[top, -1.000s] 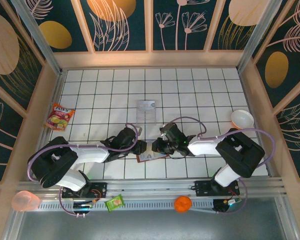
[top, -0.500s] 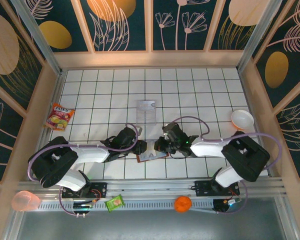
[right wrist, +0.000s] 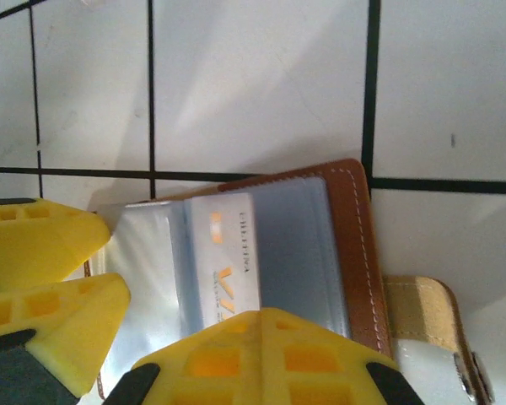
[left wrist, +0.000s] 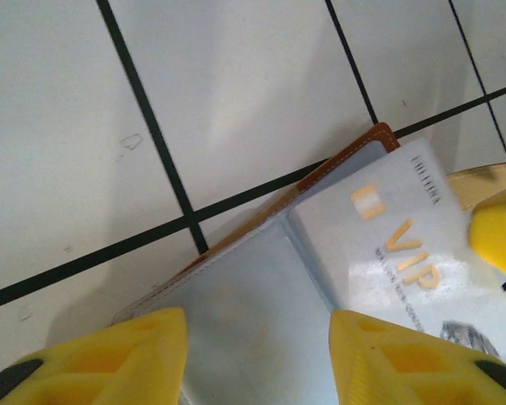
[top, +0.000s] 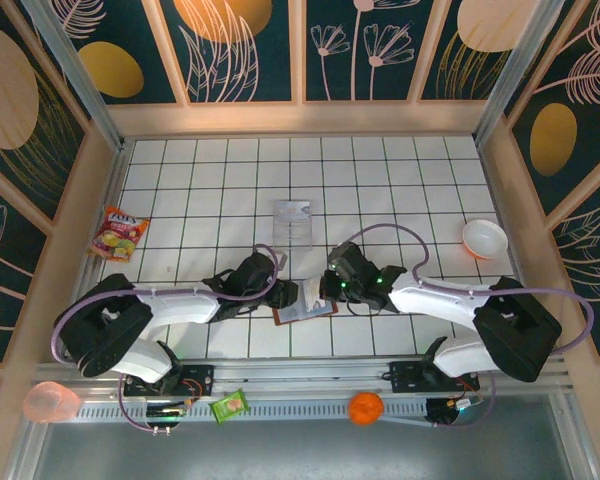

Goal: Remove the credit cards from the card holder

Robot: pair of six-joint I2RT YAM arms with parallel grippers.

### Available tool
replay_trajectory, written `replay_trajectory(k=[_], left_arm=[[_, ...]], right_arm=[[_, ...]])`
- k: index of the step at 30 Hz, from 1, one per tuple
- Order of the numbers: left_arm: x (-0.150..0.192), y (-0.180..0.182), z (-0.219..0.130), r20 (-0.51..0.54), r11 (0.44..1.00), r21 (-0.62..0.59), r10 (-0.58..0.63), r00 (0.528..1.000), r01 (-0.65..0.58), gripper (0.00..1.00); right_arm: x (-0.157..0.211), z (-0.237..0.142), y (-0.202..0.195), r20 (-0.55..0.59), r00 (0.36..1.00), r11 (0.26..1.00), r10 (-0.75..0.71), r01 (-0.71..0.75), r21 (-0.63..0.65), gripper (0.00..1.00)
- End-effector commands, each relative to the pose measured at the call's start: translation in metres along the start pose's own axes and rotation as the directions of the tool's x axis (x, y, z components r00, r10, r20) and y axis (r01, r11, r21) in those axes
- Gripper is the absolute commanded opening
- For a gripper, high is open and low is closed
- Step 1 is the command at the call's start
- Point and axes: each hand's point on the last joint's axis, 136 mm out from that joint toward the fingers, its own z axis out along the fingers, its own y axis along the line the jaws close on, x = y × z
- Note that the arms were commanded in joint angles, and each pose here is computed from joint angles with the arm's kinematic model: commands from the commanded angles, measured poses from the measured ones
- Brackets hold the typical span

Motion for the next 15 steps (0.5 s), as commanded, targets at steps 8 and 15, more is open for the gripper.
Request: replay_trajectory(k=[8, 15], left_arm=[[0.005, 0.024, -0.028, -0.008, 0.994, -0.113, -0.015, 1.000, 0.014, 0.51], [0.047, 0.041, -0.025, -0.107, 0.990, -0.117, -0.087, 0.990, 0.075, 0.31]], right_arm=[[-0.008, -0.006, 0.010, 0.019, 0.990, 0.988, -0.142, 0.141, 0.058, 0.00], [0.003, -0.001, 0.027, -0.008, 0.984, 0.984, -0.180, 0.180, -0.011, 0.00]])
